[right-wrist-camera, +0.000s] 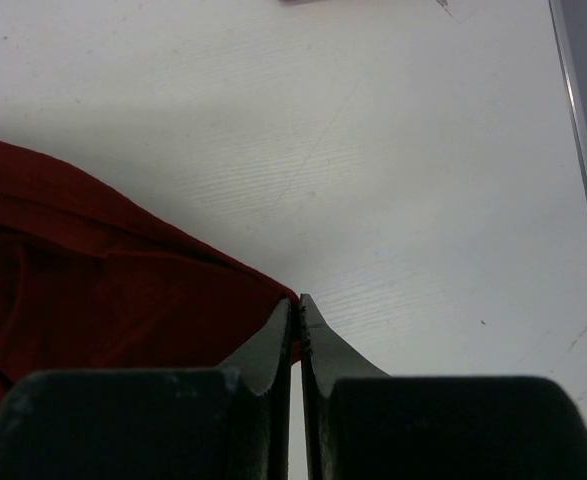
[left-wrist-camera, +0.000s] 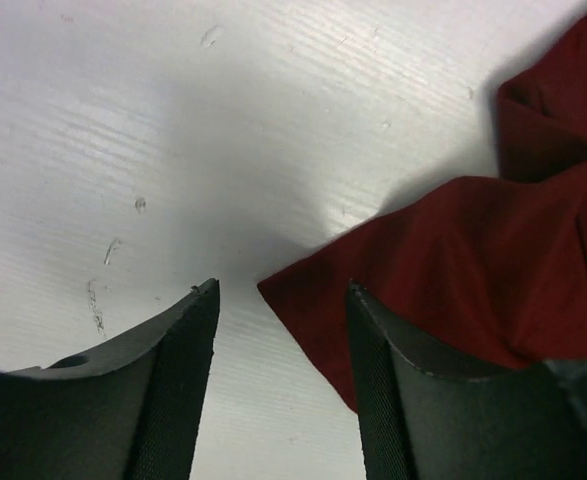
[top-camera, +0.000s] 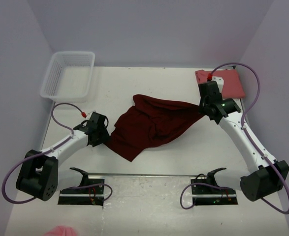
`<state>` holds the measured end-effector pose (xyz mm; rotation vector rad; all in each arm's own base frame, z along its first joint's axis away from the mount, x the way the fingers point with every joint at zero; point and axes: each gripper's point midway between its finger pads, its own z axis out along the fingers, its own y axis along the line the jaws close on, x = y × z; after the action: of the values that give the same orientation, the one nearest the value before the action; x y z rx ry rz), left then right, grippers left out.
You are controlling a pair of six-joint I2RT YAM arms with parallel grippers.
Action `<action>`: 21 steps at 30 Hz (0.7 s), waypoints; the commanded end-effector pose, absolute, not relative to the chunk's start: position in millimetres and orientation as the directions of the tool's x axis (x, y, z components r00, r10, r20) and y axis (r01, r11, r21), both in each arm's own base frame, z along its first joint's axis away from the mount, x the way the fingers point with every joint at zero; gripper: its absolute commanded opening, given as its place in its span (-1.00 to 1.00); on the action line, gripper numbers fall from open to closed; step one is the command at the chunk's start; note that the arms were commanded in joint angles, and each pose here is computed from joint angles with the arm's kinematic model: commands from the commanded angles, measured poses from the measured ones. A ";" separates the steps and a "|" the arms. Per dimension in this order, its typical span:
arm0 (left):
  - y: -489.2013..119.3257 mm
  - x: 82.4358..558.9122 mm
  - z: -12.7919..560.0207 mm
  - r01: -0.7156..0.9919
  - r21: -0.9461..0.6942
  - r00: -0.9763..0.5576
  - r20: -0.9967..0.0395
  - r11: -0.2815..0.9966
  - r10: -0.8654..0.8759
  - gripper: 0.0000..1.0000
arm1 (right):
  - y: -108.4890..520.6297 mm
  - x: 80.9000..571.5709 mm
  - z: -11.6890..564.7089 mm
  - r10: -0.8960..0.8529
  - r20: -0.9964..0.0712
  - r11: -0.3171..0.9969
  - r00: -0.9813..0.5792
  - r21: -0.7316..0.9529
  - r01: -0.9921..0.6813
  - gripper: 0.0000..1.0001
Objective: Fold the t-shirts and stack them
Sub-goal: Flatten out the tshirt
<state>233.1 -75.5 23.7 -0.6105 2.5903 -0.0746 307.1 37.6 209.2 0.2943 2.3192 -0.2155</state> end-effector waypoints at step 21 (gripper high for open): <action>-78.0 217.9 -19.6 -0.430 -0.144 -0.831 -0.321 0.891 -0.453 -0.36 | 41.1 311.8 237.8 0.160 -0.780 0.967 -0.605 0.000 0.255 -1.00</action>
<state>257.4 -82.1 12.4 -0.6389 2.5538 -0.1314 305.4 41.2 218.9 0.2855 2.2921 -0.1654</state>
